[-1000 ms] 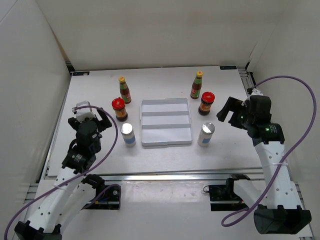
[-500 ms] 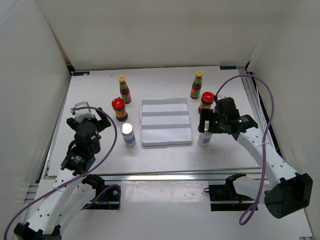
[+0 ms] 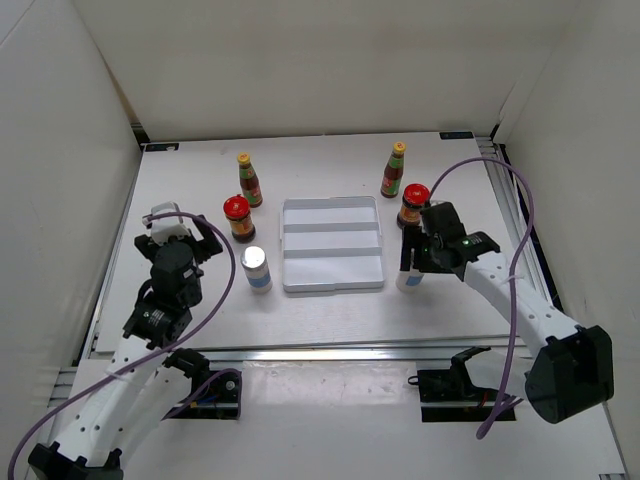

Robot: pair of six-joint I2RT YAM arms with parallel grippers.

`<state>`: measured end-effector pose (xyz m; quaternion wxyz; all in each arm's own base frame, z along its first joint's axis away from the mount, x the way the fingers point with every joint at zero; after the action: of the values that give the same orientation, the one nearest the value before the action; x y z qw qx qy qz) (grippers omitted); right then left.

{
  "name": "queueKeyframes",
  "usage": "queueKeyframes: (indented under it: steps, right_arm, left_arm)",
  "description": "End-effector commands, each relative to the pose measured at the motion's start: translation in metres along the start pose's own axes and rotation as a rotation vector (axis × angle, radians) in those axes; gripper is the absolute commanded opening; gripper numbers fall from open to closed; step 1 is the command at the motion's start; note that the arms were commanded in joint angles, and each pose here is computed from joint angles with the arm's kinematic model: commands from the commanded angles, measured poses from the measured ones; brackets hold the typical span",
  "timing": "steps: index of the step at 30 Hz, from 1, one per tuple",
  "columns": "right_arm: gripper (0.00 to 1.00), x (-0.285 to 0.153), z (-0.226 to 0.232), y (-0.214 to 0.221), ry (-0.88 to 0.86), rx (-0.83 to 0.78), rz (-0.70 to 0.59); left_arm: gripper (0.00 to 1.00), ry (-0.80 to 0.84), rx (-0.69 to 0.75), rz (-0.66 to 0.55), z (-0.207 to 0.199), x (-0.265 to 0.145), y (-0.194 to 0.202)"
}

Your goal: Organize the condiment bottles

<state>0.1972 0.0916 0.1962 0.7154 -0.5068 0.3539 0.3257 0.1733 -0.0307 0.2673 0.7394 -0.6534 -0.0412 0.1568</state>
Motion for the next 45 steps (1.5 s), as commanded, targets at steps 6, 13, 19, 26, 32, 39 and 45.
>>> queueKeyframes:
  steps: [6, 13, 19, 26, 32, 39, 45]
  right_arm:
    - [0.52, 0.014, 0.007, -0.006, 0.008, -0.008, -0.028]
    - [0.21, -0.033, 0.027, -0.029, -0.016, -0.052, -0.161]
    - [0.07, -0.075, 0.060, -0.047, -0.133, -0.152, -0.227]
    - [0.05, -0.069, 0.093, -0.045, -0.190, -0.228, -0.187]
    - [0.05, -0.037, 0.110, -0.041, -0.203, -0.253, -0.118]
    - [0.05, 0.006, 0.115, -0.027, -0.193, -0.267, -0.060]
    - [0.19, 0.027, 0.119, -0.016, -0.209, -0.246, 0.001]
  left_arm:
    - [1.00, -0.013, 0.011, 0.004, -0.002, 0.003, 0.002]
    - [1.00, -0.023, 0.011, 0.005, -0.001, 0.003, 0.002]
    - [1.00, -0.022, 0.017, 0.012, -0.002, 0.004, 0.003]
    - [1.00, -0.022, 0.032, 0.019, -0.003, 0.005, 0.004]
    - [1.00, -0.022, 0.032, 0.019, -0.002, 0.005, 0.002]
    - [1.00, -0.022, 0.038, 0.026, -0.002, 0.004, 0.004]
    - [1.00, -0.008, 0.044, 0.032, -0.004, 0.006, 0.005]
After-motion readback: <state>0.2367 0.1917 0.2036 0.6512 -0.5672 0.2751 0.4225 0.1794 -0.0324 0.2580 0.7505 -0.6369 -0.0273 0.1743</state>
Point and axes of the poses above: each gripper's point midway between its finger pads, its own x axis out along the fingers, its own z axis along the line the jaws close on, y = z × x, the point moved 10 cm from there along -x, back along the fingers, and after that the axes turned 15 degrees about x, right-handed, at the moved point
